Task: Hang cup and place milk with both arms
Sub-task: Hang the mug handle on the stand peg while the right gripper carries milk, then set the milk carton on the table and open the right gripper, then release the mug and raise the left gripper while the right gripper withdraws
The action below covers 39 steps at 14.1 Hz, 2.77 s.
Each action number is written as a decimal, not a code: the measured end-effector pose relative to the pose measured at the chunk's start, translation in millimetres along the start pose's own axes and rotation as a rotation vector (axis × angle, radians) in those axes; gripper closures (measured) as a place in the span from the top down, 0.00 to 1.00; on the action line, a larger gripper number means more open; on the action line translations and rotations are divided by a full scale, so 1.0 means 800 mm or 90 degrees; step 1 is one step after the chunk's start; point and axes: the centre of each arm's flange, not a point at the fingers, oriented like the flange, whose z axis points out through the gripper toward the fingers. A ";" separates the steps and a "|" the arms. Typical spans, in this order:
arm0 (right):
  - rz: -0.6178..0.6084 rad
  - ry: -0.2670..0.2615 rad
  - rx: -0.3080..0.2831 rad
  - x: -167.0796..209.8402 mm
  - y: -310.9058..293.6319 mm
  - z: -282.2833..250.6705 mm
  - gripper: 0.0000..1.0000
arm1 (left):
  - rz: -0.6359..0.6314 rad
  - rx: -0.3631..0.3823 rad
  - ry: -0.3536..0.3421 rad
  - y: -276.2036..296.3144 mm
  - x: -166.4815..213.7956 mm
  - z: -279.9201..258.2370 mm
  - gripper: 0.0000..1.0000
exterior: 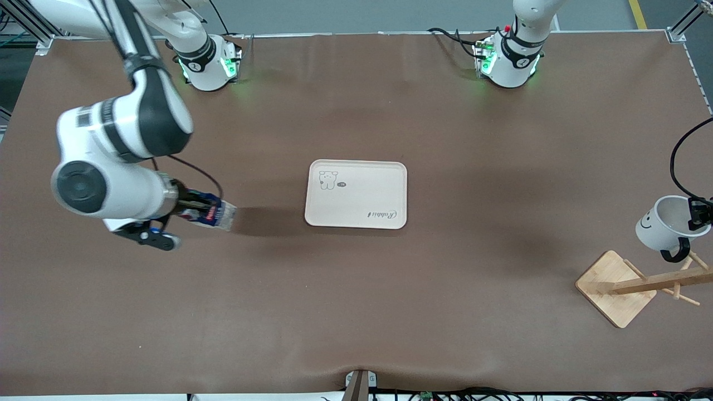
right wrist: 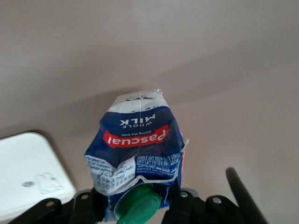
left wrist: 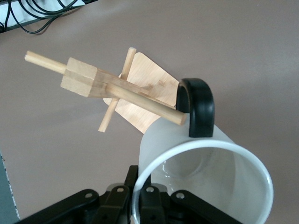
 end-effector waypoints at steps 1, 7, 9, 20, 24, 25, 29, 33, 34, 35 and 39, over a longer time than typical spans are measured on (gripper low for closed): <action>-0.016 -0.010 0.003 0.009 0.034 0.005 0.52 | 0.000 -0.001 0.001 -0.002 0.001 0.001 0.06; -0.058 -0.037 0.031 0.049 0.196 0.067 0.52 | 0.010 0.002 0.006 -0.028 0.002 0.006 0.06; -0.056 -0.016 0.031 0.047 0.203 0.092 0.52 | 0.014 0.002 0.006 -0.031 0.004 0.008 0.06; -0.035 0.039 0.038 0.034 0.253 0.145 0.49 | 0.010 0.024 0.024 -0.038 0.019 0.015 0.70; -0.034 0.054 0.040 0.032 0.254 0.152 0.85 | -0.030 0.018 0.045 -0.008 0.036 -0.005 1.00; -0.034 0.053 0.040 0.032 0.254 0.153 0.94 | -0.033 0.016 0.045 0.002 0.038 -0.010 1.00; -0.035 0.051 0.039 0.034 0.255 0.133 1.00 | -0.026 0.008 0.030 0.025 0.041 -0.021 1.00; -0.045 0.065 0.039 0.036 0.262 0.027 1.00 | -0.006 0.006 0.030 0.052 0.045 -0.042 1.00; -0.048 0.063 0.039 0.033 0.262 -0.005 1.00 | -0.005 0.009 0.033 0.056 0.044 -0.050 1.00; -0.052 0.068 0.039 0.029 0.259 -0.037 1.00 | -0.003 0.014 0.036 0.059 0.043 -0.059 1.00; -0.073 0.161 0.049 0.019 0.238 -0.144 1.00 | -0.023 -0.007 0.037 0.059 0.033 -0.081 1.00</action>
